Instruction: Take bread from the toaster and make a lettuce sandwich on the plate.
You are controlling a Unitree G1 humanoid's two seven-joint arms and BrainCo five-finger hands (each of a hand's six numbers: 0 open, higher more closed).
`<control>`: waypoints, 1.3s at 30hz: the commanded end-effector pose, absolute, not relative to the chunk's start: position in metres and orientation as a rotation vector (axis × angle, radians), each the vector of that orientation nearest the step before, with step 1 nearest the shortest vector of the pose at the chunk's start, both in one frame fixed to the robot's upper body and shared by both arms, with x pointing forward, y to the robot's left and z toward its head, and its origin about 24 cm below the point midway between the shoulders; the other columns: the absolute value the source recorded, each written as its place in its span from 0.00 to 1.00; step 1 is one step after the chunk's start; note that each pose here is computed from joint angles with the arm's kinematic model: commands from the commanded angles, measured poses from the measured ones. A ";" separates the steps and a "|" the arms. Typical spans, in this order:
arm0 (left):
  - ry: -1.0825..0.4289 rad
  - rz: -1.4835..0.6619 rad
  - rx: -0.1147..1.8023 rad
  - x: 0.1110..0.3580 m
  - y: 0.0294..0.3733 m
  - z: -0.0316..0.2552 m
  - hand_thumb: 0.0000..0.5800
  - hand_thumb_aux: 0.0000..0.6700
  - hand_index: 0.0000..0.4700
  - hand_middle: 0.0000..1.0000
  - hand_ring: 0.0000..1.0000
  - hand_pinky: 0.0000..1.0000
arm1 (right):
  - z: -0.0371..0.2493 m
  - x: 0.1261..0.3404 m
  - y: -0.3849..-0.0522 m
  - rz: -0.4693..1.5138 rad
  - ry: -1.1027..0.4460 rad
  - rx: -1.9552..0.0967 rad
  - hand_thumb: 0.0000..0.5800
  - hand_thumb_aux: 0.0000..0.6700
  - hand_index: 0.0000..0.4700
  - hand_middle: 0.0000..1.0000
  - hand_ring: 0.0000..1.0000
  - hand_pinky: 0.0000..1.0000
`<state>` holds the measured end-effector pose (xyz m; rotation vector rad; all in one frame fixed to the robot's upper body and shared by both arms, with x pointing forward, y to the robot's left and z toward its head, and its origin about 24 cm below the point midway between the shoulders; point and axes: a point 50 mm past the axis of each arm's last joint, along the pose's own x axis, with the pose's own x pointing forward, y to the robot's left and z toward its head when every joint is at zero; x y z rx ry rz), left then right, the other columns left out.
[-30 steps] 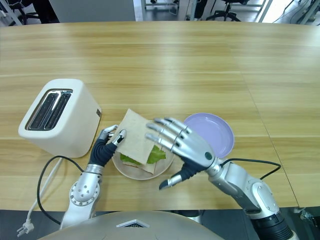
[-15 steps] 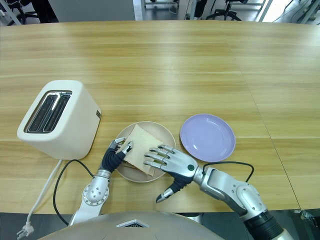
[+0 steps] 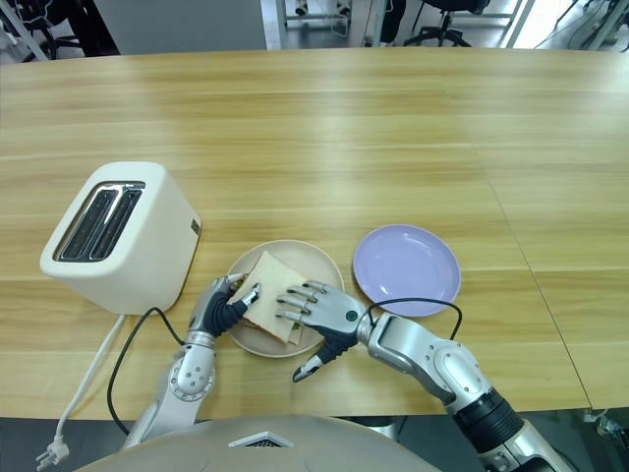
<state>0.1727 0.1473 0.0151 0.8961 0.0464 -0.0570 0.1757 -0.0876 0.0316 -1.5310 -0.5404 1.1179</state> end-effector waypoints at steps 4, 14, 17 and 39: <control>-0.487 0.292 0.947 0.187 0.168 0.117 0.00 0.00 0.00 0.06 0.06 0.06 | -0.005 0.165 -0.101 1.293 -0.313 -1.629 0.00 0.00 0.00 0.00 0.00 0.00; -0.664 0.368 0.842 0.167 0.194 0.154 0.00 0.00 0.00 0.00 0.00 0.00 | 0.028 0.196 -0.096 0.959 -0.402 -1.461 0.97 0.83 0.81 0.00 0.00 0.00; -0.655 0.238 0.647 0.163 0.190 0.152 0.87 0.64 0.63 0.00 0.00 0.00 | 0.053 0.203 -0.092 0.829 -0.466 -1.161 1.00 1.00 0.98 0.00 0.00 0.00; 0.207 -1.135 0.632 0.088 0.184 0.033 1.00 1.00 0.98 1.00 1.00 1.00 | 0.031 0.118 -0.135 1.409 0.043 -0.677 1.00 1.00 0.98 1.00 1.00 1.00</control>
